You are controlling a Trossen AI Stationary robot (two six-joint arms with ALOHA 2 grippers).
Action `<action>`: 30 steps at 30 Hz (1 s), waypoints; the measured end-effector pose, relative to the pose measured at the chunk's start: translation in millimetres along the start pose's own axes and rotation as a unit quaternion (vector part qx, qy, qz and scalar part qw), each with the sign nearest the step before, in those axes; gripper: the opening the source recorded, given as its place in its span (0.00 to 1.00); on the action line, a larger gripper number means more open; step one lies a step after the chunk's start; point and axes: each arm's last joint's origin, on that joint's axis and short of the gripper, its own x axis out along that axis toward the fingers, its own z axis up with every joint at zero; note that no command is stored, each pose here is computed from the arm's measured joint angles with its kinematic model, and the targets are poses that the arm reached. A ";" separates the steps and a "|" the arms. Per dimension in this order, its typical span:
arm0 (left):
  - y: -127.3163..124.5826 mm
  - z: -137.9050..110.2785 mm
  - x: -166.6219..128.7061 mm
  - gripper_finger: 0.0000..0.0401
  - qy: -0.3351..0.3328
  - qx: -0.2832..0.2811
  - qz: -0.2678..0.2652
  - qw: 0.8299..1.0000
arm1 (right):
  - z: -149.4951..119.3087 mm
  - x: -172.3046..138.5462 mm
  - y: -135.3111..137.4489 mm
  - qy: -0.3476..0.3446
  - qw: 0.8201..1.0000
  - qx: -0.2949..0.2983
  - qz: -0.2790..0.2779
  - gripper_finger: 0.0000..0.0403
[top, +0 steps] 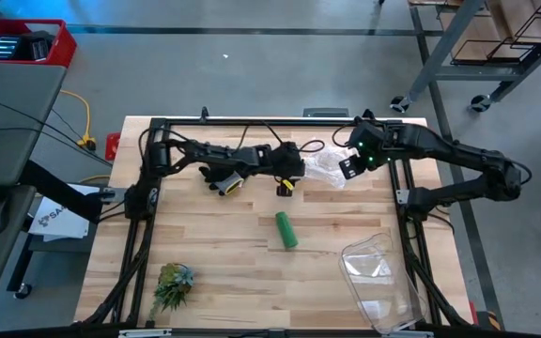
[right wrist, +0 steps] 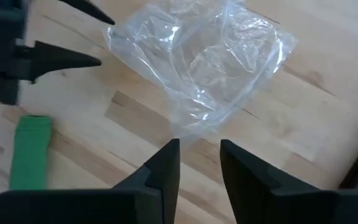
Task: Roll bandage
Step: Put the green bandage in the transparent zip bag
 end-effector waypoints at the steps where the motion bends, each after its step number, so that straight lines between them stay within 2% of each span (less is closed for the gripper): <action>1: -0.6 -1.1 4.1 0.62 0.008 0.004 0.010 1.000 | 0.7 0.2 -0.8 0.000 1.000 -0.001 -0.001 0.27; 8: -2.9 -8.5 22.5 0.61 0.038 0.018 0.042 0.998 | 1.5 0.1 -1.8 0.012 1.000 -0.014 0.013 0.27; 10: -3.0 -10.3 24.8 0.58 0.046 0.019 0.056 0.997 | 1.3 0.0 -1.6 0.015 1.000 -0.011 0.017 0.27; 13: -5.1 -12.6 23.3 0.43 0.064 0.010 0.049 0.997 | 1.5 -0.1 -1.0 0.016 1.000 -0.003 0.023 0.27; 16: -7.7 -12.3 11.6 0.14 0.087 -0.027 0.024 0.996 | 1.3 -2.6 -1.2 0.009 0.999 0.000 0.031 0.27; 18: -3.0 -3.5 -7.6 0.04 0.084 -0.074 -0.015 0.994 | 0.7 -6.4 -2.2 0.000 0.999 0.010 0.039 0.27; 20: 3.6 7.4 -32.8 0.04 0.072 -0.104 -0.034 0.991 | 0.4 -11.6 -3.0 -0.016 0.998 0.025 0.054 0.27; 25: 18.2 26.3 -108.4 0.01 0.025 -0.118 -0.094 0.988 | 2.4 -24.9 -2.5 -0.064 0.991 0.046 0.106 0.27; 30: 38.8 32.5 -195.6 0.00 -0.035 -0.128 -0.090 0.987 | 5.4 -36.6 0.3 -0.102 0.980 0.041 0.168 0.27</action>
